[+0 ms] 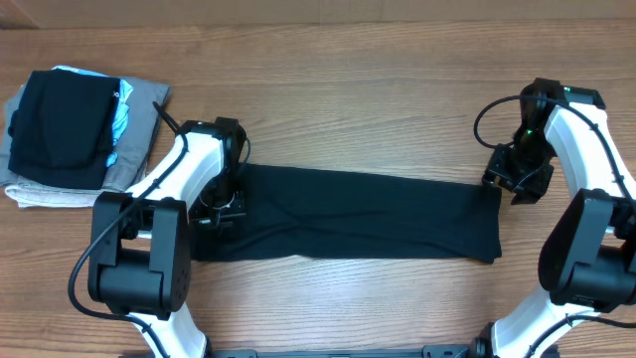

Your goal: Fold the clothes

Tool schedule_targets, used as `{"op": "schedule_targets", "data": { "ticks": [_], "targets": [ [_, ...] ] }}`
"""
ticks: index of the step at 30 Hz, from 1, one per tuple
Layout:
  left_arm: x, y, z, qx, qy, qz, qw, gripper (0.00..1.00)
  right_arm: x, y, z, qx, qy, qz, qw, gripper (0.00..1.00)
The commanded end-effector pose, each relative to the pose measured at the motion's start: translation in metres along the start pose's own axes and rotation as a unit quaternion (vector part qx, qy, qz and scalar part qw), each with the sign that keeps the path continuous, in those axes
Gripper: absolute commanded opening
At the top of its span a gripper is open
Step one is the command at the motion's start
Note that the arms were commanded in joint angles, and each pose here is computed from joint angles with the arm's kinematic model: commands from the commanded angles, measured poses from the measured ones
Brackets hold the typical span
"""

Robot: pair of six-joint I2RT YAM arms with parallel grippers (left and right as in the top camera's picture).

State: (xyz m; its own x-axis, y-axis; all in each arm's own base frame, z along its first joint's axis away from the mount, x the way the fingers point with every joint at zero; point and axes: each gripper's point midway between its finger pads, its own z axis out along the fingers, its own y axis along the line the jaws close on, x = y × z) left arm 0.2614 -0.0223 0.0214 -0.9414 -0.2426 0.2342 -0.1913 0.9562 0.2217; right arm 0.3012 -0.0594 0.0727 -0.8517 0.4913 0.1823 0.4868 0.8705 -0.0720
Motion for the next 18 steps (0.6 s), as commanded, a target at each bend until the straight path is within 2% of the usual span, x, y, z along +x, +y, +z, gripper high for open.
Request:
{"op": "schedule_targets", "data": {
  "ticks": [1, 10, 13, 18],
  "targets": [
    [0.0, -0.001, 0.003, 0.0, -0.007, -0.013, 1.0, 0.06, -0.003, 0.001, -0.01, -0.008, -0.015, 0.004, 1.0, 0.56],
    [-0.001, -0.002, 0.016, 0.003, -0.013, -0.024, 1.0, 0.09, -0.003, 0.001, -0.01, -0.008, -0.016, 0.004, 1.0, 0.56],
    [0.001, -0.004, 0.024, 0.009, -0.013, -0.024, 1.0, 0.04, -0.003, 0.001, -0.01, -0.008, -0.015, 0.004, 1.0, 0.56],
    [-0.002, -0.005, 0.025, 0.012, -0.019, -0.025, 0.999, 0.04, -0.003, 0.001, -0.01, -0.009, -0.015, 0.004, 1.0, 0.56]
  ]
}}
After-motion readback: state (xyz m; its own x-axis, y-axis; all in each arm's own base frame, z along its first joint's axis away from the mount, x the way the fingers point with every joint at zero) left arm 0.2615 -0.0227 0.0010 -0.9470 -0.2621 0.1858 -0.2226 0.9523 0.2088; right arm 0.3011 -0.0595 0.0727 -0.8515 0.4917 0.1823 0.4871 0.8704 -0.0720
